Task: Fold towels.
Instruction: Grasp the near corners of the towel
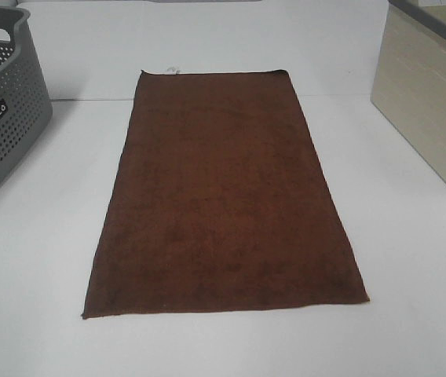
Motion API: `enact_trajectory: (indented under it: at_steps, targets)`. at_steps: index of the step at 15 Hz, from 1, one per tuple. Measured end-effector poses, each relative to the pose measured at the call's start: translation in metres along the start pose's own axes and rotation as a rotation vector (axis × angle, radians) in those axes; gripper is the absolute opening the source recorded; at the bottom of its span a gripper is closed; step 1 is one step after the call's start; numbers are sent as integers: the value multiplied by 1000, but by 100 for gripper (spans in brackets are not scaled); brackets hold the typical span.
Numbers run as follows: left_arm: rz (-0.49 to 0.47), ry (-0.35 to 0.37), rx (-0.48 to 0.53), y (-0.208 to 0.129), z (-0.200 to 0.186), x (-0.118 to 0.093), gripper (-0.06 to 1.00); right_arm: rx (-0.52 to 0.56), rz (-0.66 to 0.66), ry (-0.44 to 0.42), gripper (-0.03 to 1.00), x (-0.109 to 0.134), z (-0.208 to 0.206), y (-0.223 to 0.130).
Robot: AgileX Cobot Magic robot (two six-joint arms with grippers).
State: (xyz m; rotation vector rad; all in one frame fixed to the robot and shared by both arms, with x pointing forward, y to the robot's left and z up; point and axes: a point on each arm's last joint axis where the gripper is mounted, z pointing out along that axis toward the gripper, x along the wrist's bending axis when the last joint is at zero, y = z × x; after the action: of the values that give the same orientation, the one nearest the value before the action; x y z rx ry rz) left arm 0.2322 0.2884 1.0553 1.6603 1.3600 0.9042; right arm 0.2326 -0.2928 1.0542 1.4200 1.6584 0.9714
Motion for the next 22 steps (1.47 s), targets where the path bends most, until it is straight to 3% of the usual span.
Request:
enact_trajectory:
  at_steps: [22]
  targets:
    - [0, 0, 0, 0, 0, 0, 71, 0, 0, 0, 86, 0, 0, 0]
